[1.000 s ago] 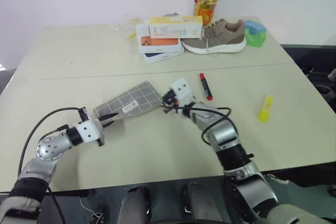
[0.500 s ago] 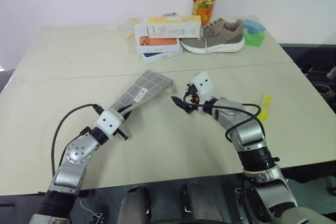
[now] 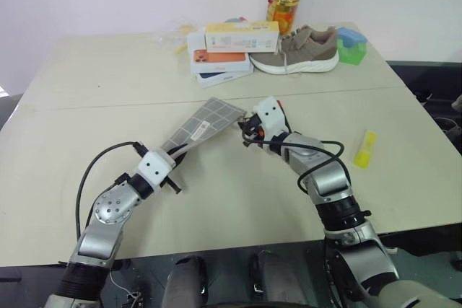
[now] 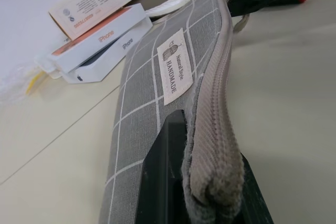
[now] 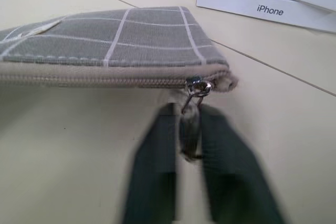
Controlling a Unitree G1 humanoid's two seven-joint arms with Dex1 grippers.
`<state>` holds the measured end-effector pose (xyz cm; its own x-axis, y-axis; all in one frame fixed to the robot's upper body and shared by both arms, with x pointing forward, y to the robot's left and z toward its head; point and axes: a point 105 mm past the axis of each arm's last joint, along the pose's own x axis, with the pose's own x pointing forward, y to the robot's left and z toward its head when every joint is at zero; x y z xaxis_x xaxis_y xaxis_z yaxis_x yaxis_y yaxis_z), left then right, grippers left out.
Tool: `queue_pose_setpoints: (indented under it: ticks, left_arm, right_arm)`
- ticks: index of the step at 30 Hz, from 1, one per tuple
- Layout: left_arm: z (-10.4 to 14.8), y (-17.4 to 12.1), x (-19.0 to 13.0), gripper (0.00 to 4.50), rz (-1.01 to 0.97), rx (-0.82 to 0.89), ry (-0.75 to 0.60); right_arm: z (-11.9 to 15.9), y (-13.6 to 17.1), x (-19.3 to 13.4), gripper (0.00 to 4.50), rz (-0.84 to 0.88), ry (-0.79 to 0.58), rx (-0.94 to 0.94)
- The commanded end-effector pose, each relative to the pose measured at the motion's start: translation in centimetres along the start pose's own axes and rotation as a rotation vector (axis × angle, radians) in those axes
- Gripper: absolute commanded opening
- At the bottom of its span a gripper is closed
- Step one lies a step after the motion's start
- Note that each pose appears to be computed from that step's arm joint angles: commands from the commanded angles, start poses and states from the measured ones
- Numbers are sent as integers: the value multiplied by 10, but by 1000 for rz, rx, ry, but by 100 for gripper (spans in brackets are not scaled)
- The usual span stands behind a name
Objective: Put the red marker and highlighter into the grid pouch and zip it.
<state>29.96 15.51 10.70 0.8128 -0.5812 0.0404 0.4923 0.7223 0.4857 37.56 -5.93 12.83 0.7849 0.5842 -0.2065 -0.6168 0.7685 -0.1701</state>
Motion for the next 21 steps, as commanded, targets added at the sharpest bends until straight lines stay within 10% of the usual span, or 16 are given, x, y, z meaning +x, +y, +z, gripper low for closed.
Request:
queue_pose_setpoints:
  ticks: [1,21]
  left_arm:
    - [8,2,0,0,22,20,-29]
    - [22,-5,41,0,100,-84,-70]
  right_arm:
    - [18,14,-2,6,55,-55,-81]
    - [32,116,-19,6,528,-96,-511]
